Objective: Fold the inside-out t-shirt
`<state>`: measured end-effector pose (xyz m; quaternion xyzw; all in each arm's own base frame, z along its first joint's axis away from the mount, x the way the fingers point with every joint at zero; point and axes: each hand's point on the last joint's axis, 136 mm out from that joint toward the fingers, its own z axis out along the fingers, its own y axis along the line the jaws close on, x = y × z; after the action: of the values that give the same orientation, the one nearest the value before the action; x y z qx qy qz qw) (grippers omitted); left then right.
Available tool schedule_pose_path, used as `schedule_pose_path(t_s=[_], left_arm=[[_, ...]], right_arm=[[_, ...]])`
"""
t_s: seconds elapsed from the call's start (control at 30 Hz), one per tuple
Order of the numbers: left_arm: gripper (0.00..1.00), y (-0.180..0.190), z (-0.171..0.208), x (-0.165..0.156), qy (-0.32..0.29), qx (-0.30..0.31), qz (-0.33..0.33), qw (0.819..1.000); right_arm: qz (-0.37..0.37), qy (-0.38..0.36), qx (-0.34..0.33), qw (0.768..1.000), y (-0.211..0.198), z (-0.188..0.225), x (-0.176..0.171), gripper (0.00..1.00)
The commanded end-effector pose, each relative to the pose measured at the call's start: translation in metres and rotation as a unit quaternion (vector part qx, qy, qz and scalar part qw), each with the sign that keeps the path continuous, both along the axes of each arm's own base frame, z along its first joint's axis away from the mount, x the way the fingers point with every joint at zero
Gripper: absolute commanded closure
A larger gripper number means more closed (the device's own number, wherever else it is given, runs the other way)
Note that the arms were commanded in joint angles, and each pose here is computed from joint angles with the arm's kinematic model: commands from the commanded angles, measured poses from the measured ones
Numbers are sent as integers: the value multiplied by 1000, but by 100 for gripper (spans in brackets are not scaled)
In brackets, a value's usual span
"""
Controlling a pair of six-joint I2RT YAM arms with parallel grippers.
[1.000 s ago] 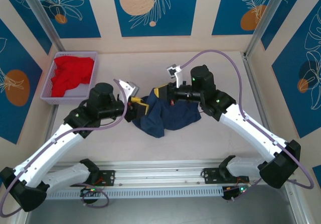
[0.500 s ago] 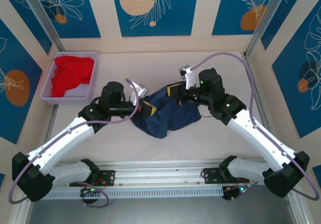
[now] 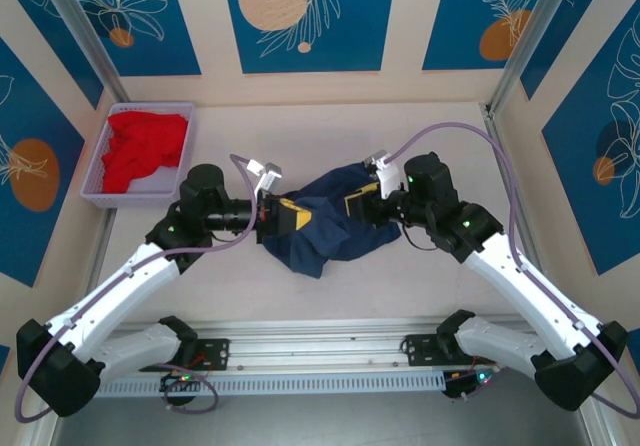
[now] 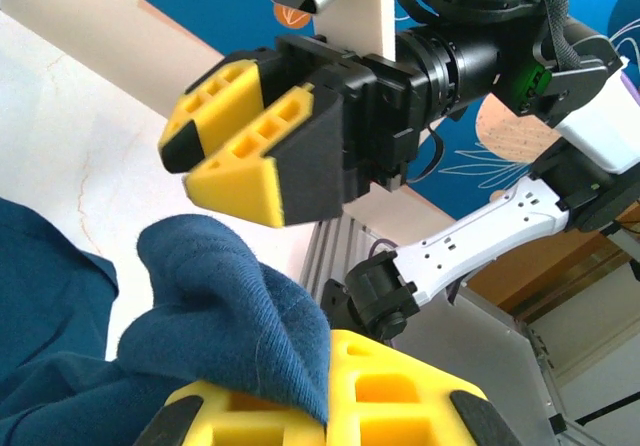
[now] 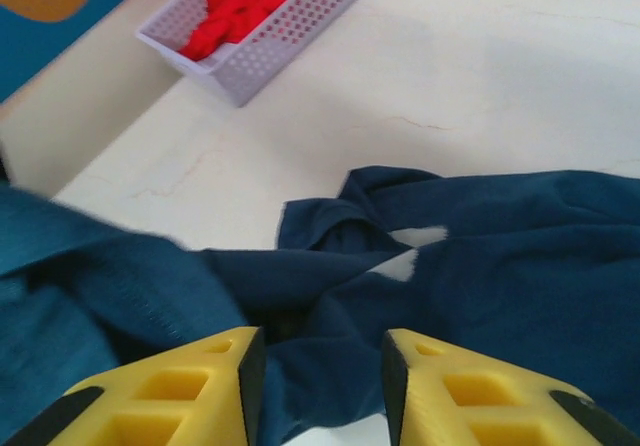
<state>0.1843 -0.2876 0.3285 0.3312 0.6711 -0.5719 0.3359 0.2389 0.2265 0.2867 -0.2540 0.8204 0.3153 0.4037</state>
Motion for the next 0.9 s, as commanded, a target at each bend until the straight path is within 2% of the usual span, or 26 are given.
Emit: schedule_pose_path(t_s=[0.0, 0.2, 0.33, 0.43, 0.47, 0.5, 0.6, 0.63, 0.7, 0.87], left_arm=[[100, 0, 6, -1, -11, -13, -15, 1000], [100, 1, 11, -4, -24, -26, -22, 999], [100, 0, 10, -3, -24, -27, -20, 999], [100, 2, 9, 0, -25, -25, -10, 999], [100, 2, 8, 1, -25, -24, -7, 999], [100, 3, 7, 2, -25, -24, -3, 999], [100, 8, -2, 11, -21, -9, 26, 999], [100, 11, -7, 16, -21, 0, 42, 999], [100, 20, -23, 28, -12, 18, 79, 997], [78, 39, -52, 49, 5, 50, 154, 987]], right_arm=[[65, -1, 40, 997, 8, 7, -21, 58], [98, 61, 108, 987, 19, -4, -20, 51], [136, 103, 149, 974, 37, -12, -22, 42], [159, 122, 168, 965, 49, -16, -23, 42], [166, 126, 172, 963, 52, -18, -24, 44], [172, 130, 174, 961, 56, -19, -25, 53], [178, 134, 173, 959, 59, -21, -25, 91], [174, 128, 173, 961, 58, -20, -24, 100], [172, 115, 178, 962, 57, -17, -26, 100], [174, 102, 190, 961, 62, -13, -28, 100]])
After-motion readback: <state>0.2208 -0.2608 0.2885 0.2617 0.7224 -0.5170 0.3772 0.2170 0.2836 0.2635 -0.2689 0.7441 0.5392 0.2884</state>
